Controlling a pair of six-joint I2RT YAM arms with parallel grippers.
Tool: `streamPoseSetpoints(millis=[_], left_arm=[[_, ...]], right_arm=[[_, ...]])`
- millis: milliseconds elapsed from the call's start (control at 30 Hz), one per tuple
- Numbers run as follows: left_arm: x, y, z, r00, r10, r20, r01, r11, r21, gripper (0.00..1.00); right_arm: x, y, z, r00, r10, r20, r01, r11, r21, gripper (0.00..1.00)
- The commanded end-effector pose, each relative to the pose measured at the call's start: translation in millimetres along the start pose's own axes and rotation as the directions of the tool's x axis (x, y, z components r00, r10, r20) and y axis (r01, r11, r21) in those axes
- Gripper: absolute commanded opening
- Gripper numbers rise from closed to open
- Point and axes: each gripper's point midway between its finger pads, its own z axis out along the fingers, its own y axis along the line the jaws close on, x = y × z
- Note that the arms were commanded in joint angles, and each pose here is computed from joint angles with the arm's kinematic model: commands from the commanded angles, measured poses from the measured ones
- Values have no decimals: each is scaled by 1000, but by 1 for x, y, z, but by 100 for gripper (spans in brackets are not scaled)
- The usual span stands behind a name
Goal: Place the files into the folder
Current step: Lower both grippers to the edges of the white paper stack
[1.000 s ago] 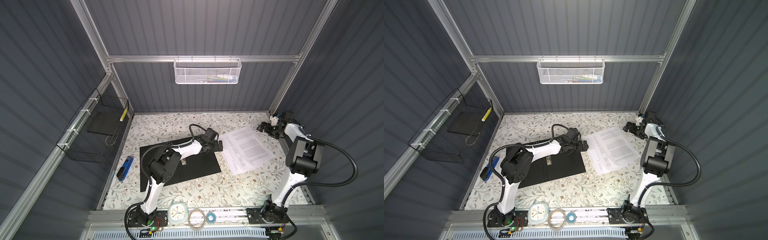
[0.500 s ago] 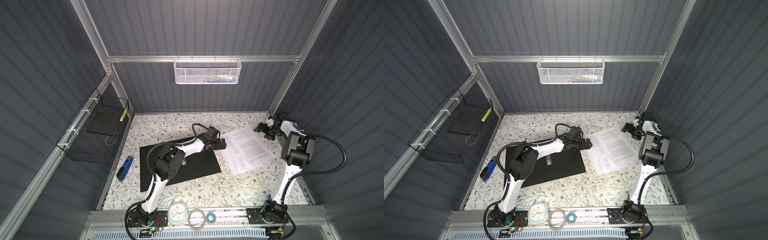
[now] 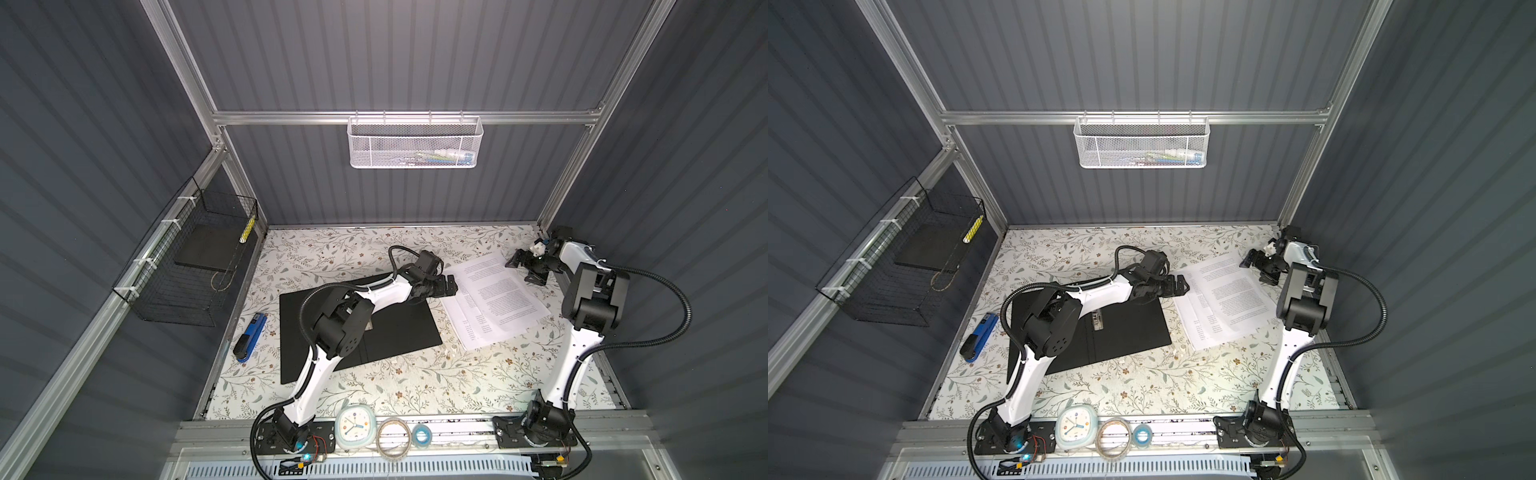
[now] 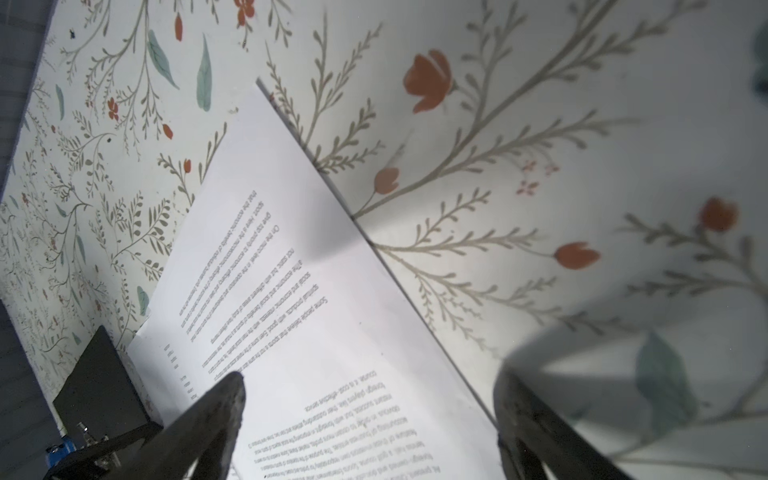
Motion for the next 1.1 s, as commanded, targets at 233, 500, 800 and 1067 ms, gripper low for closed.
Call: streamPoseSetpoints(millis=[233, 500, 800, 1067], left_arm=[[43, 23, 31, 984, 21, -179, -26, 999, -30, 99], [47, 12, 41, 966, 103, -238, -96, 994, 42, 100], [27, -3, 30, 951, 220, -216, -212, 975, 57, 99], [-5, -35, -8, 967, 228, -110, -221, 972, 75, 100]], right_arm=[[42, 9, 2, 994, 46, -98, -51, 998, -47, 91], [73, 11, -5, 995, 68, -77, -73, 995, -61, 90], [90, 19, -45, 998, 32, 51, -30, 999, -37, 89], [81, 0, -55, 994, 2, 113, -11, 996, 85, 92]])
